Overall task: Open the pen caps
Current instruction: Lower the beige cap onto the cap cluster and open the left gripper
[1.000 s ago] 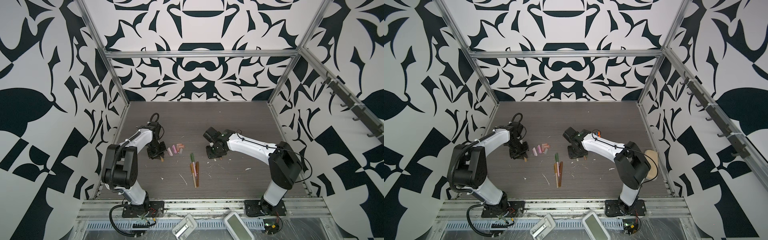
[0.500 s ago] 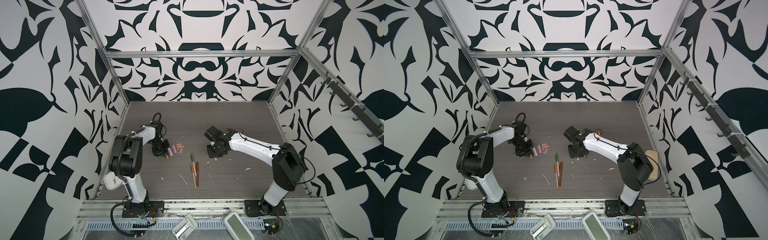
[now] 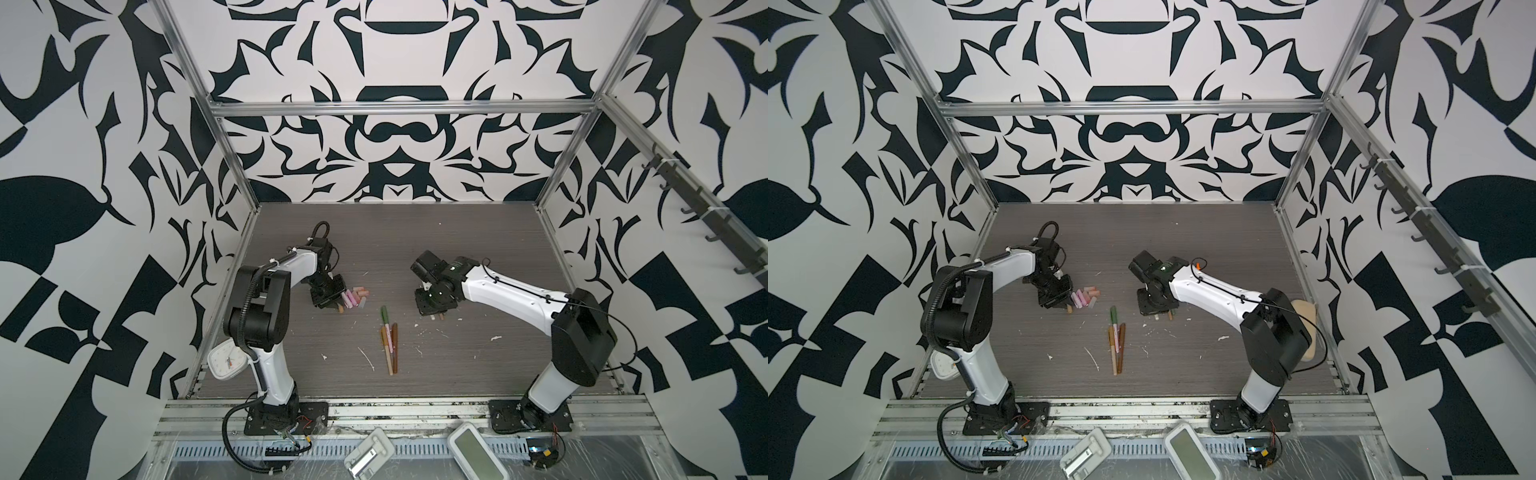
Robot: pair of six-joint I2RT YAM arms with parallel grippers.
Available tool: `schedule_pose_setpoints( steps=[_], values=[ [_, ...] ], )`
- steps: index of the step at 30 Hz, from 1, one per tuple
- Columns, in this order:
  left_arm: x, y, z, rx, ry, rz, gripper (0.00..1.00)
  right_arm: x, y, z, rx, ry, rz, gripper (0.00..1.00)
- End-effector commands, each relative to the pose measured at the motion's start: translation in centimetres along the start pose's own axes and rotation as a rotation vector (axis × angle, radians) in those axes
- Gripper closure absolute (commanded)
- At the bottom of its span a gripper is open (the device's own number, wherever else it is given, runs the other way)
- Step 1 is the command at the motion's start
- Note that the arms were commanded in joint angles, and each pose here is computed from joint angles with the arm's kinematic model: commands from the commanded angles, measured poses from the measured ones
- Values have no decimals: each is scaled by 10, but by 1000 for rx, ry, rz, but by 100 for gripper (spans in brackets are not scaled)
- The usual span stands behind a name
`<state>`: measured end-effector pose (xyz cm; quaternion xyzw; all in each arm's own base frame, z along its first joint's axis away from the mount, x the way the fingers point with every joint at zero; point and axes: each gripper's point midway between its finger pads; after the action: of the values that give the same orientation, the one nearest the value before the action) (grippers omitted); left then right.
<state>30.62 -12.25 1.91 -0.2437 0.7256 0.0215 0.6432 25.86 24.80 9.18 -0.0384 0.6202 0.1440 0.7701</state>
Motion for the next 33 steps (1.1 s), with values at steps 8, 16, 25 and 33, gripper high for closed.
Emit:
schedule_pose_setpoints(
  steps=[8,16,25,33],
  values=[
    [5,13,2,-19,-19,62,73,-8,-7,-3,9,-12,-14,100],
    [-4,10,2,-14,-37,57,75,-8,-7,-6,12,-13,-10,100],
    [-32,0,-1,-9,-82,26,76,7,-13,-4,-25,20,-46,100],
    [-50,-4,-9,1,-105,-2,76,32,-23,6,-92,69,-148,100]
  ],
)
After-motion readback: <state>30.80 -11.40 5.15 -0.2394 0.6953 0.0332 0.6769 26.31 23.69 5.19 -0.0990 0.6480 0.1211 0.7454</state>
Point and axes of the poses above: each gripper's point midway between its finger pads, its own x axis out along the fingers, its own y axis along the line the jaws close on, z = x × y, and after that the axes turned 4 degrees about -x, right-handed
